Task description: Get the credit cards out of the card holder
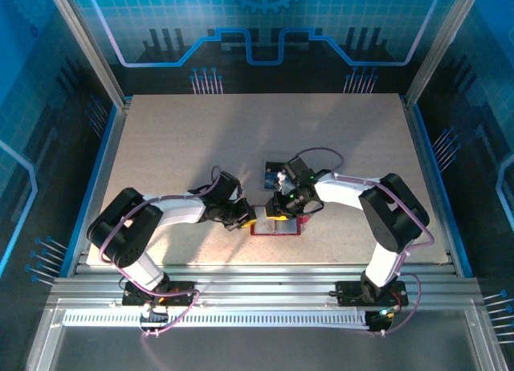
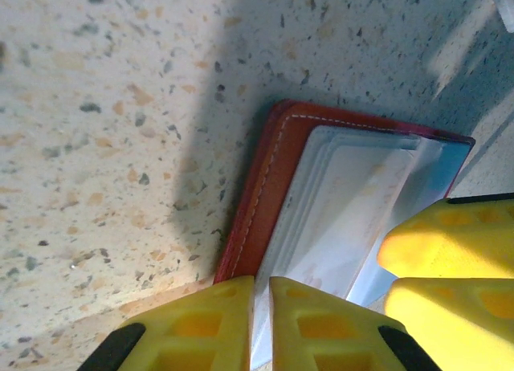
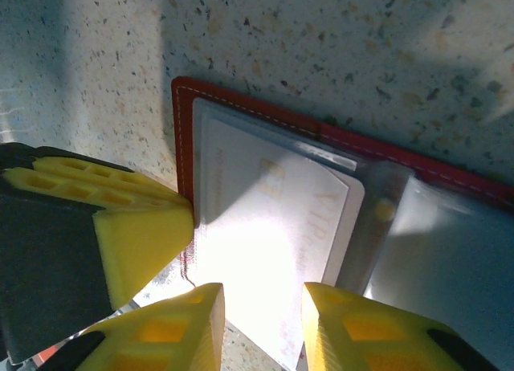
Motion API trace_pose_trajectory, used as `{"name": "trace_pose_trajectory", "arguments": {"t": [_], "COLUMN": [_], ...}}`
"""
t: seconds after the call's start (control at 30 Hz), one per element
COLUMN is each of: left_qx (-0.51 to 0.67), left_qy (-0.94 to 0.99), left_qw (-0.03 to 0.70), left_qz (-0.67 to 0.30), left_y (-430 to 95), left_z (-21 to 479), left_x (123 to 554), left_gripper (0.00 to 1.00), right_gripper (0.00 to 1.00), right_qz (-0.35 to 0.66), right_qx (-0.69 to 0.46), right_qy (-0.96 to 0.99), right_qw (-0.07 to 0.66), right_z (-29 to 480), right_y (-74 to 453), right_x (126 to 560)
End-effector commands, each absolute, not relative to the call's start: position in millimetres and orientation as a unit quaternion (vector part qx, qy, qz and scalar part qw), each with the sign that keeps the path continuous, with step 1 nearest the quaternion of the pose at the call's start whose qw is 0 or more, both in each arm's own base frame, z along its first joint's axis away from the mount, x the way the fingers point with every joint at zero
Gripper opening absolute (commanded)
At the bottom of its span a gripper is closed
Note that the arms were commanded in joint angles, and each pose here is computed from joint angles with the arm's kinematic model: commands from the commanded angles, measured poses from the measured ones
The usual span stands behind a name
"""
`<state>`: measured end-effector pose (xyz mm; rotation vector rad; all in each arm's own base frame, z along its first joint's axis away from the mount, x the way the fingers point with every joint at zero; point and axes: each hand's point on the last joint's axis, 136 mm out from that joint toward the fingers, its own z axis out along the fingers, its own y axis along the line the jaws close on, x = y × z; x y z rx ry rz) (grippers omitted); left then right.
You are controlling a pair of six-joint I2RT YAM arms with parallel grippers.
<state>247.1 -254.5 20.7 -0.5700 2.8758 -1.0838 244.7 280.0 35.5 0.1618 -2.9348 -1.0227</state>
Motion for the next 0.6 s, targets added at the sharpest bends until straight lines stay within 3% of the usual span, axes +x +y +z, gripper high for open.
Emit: {"name": "trace_pose_trajectory", "arguments": {"t": [0.0, 0.57], "left_qx": [-0.185, -0.185], "left_qy": [0.926, 0.926], "left_qw": [-0.003, -0.004], "left_qz": [-0.329, -0.33], "left_y": [-246, -246], "left_z": [8, 9], "left_x": [241, 240], "left_gripper": [0.14, 0.13], "right_gripper": [0.32, 0.32], "right_qz": [-0.336, -0.304], "right_qx": [0.055, 0.055], "right_qy": [-0.94, -0.95], "right_qw": [0.024, 0.035], "right_z": [35, 18], "right_y": [286, 276], "right_x": [240, 235]}}
